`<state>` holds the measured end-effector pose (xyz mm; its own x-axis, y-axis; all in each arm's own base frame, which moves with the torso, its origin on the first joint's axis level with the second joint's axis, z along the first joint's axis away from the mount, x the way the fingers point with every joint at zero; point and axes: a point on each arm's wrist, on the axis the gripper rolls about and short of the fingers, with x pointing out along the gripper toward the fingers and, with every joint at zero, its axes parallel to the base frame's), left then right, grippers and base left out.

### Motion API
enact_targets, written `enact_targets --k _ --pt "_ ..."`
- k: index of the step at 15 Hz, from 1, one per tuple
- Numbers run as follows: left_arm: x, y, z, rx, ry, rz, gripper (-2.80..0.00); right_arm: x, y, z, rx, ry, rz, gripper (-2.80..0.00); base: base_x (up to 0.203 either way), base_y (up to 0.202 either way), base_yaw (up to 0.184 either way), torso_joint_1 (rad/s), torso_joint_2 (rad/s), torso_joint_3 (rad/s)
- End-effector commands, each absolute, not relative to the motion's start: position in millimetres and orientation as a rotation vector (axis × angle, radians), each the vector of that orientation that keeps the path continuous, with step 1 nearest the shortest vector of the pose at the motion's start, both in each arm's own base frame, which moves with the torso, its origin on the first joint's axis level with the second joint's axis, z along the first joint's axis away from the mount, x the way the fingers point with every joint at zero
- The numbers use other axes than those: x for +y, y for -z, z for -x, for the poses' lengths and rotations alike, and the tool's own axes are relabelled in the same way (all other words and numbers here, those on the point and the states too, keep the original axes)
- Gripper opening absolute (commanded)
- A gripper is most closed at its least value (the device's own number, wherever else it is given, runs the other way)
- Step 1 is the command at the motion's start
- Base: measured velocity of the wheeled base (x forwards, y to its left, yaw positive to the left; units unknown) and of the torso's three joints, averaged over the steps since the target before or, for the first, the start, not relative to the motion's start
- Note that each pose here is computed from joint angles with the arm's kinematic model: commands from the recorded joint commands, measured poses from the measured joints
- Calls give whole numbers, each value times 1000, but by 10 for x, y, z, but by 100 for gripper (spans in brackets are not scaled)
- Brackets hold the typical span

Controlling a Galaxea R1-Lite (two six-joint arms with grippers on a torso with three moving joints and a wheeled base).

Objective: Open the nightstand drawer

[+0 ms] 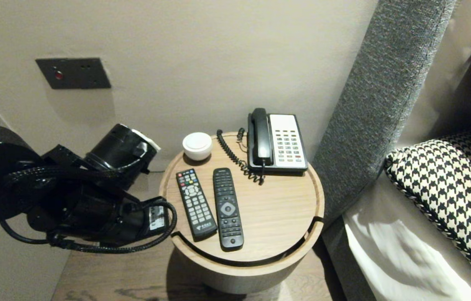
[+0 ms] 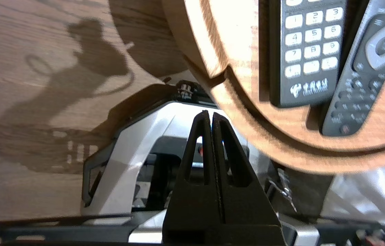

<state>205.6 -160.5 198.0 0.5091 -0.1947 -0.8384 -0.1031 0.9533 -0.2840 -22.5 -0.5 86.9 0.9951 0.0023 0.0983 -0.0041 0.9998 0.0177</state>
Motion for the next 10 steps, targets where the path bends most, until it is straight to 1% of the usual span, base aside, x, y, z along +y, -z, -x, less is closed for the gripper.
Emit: enact_targets --k 1,10 --pt "-1703 -1849 -2156 1058 24 289 -280 -4 -759 194 -60 -4 -18 -280 0 0 0 0 0 0" --pt "-1912 -1757 -2234 1052 49 268 -280 -4 -759 194 -60 -4 -18 -280 0 0 0 0 0 0"
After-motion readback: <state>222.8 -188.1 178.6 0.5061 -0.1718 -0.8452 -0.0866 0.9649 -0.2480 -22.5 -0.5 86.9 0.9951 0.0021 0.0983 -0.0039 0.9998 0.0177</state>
